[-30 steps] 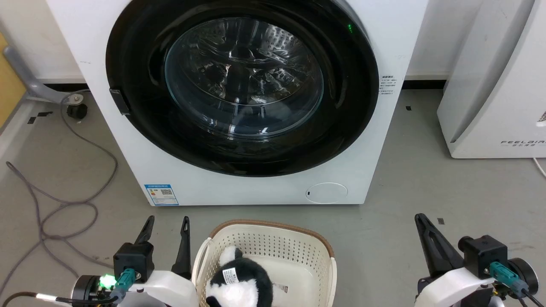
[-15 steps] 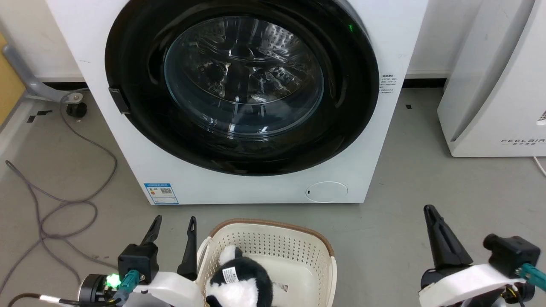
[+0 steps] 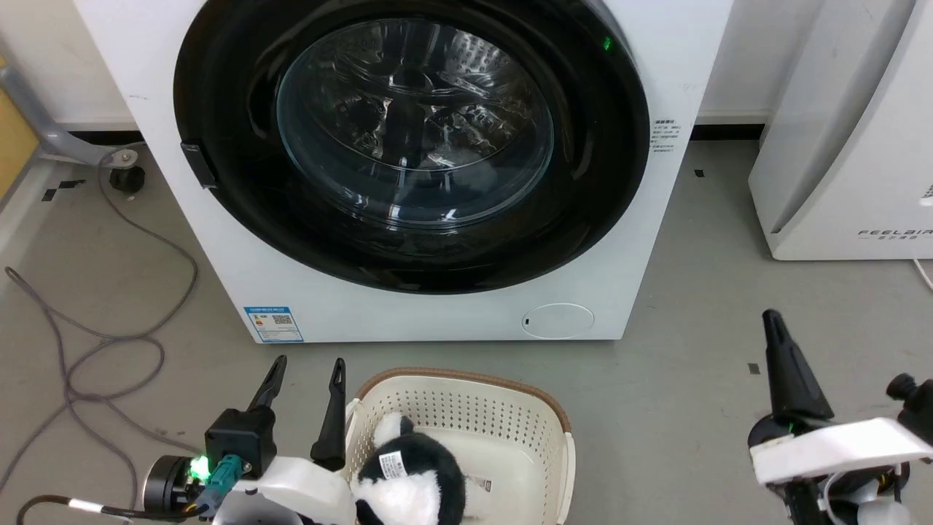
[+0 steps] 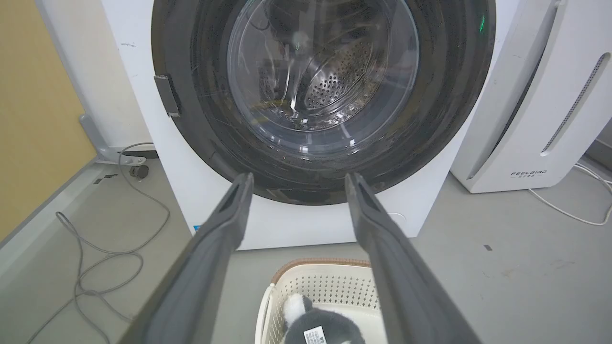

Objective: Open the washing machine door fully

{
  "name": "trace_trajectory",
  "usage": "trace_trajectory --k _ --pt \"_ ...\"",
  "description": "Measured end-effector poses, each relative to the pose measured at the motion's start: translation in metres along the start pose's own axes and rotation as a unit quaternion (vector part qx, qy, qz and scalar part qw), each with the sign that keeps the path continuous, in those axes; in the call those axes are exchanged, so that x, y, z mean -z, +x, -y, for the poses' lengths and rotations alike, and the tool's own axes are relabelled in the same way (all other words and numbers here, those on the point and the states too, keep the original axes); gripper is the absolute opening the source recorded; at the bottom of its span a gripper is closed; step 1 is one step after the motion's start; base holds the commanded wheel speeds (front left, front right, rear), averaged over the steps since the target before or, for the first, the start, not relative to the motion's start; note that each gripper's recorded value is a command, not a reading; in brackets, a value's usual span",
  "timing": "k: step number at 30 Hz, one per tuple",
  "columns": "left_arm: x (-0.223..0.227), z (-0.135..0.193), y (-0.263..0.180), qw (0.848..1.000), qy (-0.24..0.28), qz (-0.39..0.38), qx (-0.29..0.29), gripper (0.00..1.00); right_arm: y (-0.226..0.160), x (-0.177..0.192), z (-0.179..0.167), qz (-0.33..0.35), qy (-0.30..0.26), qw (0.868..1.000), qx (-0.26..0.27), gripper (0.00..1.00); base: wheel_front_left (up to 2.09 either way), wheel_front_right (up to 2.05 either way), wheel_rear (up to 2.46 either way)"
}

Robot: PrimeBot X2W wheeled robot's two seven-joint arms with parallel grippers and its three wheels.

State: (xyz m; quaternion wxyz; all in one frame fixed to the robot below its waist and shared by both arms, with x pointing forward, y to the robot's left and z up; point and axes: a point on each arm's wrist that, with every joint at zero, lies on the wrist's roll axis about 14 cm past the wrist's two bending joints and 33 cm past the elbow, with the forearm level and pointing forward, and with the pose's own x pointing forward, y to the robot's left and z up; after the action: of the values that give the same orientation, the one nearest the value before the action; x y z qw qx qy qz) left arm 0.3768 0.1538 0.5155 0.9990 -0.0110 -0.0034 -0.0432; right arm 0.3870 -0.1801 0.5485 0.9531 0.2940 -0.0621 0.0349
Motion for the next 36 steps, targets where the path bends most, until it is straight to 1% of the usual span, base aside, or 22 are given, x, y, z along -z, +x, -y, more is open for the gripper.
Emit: trace_trajectory --k 4,11,19,26,29,36 --pt "-0.002 0.001 0.002 1.0 -0.003 0.005 0.001 1.0 0.009 -0.006 0.003 0.014 0.039 0.999 0.005 0.0 0.0 0.0 0.0" --pt "-0.002 0.0 0.007 1.0 -0.008 0.01 0.003 1.0 0.032 -0.018 0.0 0.041 0.086 0.995 0.001 0.0 0.0 0.0 0.0" --pt "-0.004 -0.002 0.014 1.0 -0.012 0.018 0.003 1.0 0.067 -0.032 0.012 0.048 0.123 0.991 0.002 0.0 0.0 0.0 0.0" --pt "0.002 -0.007 0.02 1.0 -0.017 0.014 0.0 1.0 0.103 -0.039 0.022 0.039 0.164 0.986 0.005 0.0 0.0 0.0 0.0" --pt "0.003 -0.009 0.024 1.0 -0.02 0.015 -0.002 1.0 0.121 -0.042 0.02 0.03 0.18 0.983 -0.002 0.0 0.0 0.0 0.0" --pt "0.005 -0.011 0.033 1.0 -0.023 0.018 -0.002 1.0 0.16 -0.039 0.008 -0.014 0.204 0.979 -0.02 0.0 0.0 0.0 0.0"
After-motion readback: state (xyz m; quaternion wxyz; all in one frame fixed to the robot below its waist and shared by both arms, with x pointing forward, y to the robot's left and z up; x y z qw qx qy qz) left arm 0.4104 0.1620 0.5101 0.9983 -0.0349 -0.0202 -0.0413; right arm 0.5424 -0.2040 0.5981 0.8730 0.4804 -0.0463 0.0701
